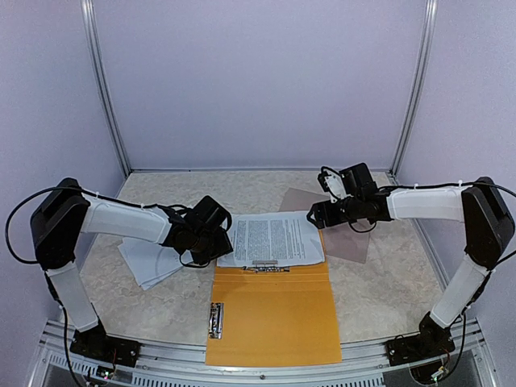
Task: Put the files into the folder
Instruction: Insert the file into the spring clip on the folder.
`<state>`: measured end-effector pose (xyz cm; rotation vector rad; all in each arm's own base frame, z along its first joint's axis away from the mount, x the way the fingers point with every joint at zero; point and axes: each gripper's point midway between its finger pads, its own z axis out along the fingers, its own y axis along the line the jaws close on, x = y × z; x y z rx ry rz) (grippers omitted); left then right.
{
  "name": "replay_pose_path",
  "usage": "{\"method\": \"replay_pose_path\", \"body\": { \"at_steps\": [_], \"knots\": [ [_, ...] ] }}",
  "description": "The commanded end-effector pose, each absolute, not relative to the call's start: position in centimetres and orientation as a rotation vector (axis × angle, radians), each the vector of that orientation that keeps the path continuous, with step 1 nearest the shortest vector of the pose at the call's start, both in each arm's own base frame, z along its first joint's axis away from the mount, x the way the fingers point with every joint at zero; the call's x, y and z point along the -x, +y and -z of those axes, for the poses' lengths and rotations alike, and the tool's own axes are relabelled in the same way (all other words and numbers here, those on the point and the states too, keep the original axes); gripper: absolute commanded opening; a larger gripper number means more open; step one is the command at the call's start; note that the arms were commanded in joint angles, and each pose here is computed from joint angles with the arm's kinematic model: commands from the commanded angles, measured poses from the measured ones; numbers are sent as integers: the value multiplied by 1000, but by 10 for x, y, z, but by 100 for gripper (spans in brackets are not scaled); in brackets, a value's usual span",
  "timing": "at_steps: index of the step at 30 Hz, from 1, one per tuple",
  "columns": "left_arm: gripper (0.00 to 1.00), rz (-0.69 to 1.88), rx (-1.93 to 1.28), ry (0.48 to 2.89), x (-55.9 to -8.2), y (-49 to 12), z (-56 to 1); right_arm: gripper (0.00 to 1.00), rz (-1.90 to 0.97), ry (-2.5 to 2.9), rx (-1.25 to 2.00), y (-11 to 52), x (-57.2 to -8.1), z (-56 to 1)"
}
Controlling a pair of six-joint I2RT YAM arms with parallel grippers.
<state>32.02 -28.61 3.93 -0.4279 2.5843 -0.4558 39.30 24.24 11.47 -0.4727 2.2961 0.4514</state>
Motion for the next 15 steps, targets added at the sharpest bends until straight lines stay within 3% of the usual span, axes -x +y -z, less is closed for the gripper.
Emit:
{"method": "replay_pose_path", "body": {
  "at_steps": [1, 10, 15],
  "knots": [
    [60, 414, 365, 2546, -320, -284, -64, 78, -467, 2296, 501, 252, -387, -112],
    [70, 475, 92, 2477, -305, -296, -100, 76, -457, 2272, 736, 286, -341, -115],
    [70, 733, -148, 2398, -284, -321, -114, 72, -476, 2293, 823, 302, -320, -100]
  ]
}}
